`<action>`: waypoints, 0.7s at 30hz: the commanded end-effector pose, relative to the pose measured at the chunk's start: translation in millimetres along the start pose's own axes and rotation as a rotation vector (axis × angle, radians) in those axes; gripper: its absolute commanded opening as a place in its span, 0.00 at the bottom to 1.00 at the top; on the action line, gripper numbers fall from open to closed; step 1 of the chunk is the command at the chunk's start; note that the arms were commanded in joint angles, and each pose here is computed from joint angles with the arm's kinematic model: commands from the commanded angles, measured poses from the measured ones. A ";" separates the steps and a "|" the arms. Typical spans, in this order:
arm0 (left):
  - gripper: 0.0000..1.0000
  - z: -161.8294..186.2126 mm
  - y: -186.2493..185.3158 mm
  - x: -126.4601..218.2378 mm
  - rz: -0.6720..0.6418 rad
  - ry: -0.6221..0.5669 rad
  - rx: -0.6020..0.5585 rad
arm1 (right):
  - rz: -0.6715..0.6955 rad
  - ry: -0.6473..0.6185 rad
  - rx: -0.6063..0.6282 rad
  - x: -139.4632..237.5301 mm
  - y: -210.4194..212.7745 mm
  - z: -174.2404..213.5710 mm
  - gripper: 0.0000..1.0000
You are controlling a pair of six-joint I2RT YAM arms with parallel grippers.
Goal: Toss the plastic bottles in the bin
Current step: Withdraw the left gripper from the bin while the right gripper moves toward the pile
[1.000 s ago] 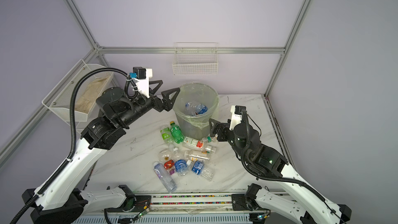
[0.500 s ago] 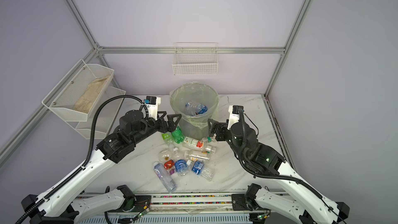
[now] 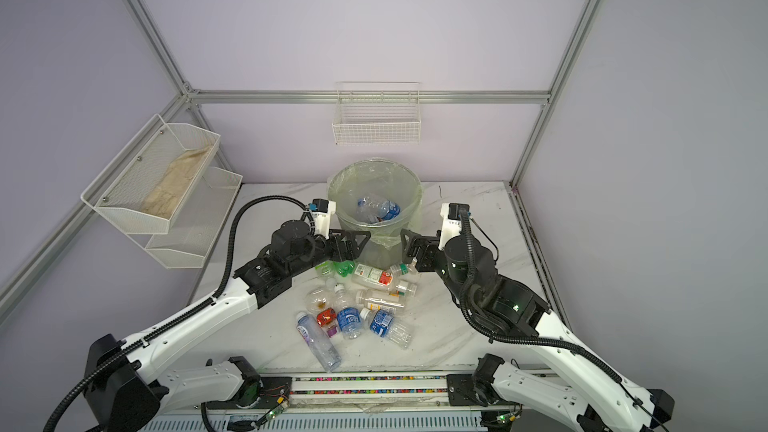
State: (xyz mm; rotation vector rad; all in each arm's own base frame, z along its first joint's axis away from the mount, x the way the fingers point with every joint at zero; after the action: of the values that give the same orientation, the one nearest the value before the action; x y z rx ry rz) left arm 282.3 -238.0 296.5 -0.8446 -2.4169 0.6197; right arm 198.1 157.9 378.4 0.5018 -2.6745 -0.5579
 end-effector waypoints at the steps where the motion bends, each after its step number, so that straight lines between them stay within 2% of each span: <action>1: 1.00 -5.3 -13.7 -7.2 0.098 -0.036 0.008 | 0.016 -0.007 -0.004 3.4 -3.2 -2.0 0.97; 13: 1.00 -0.2 -7.4 -34.5 0.107 -0.052 -0.025 | 0.014 -0.021 0.000 9.6 -4.6 -6.0 0.98; 21: 1.00 -13.9 -8.3 -45.0 0.093 -0.068 -0.093 | 0.012 -0.030 0.000 15.0 -4.7 -10.7 0.98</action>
State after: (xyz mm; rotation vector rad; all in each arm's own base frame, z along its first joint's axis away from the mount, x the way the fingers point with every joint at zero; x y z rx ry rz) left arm 309.4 -266.8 268.8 -0.9125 -2.4081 0.5991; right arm 194.0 151.2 383.1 0.4976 -2.6910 -0.5745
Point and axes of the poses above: each gripper's point midway between its finger pads, its own x axis back along the fingers, its own y axis along the line the jaws close on, z = x × y, the point moved 5 cm from there along x, back along the fingers, and after that the axes turned 1 degree about x, right-handed, at the moved point
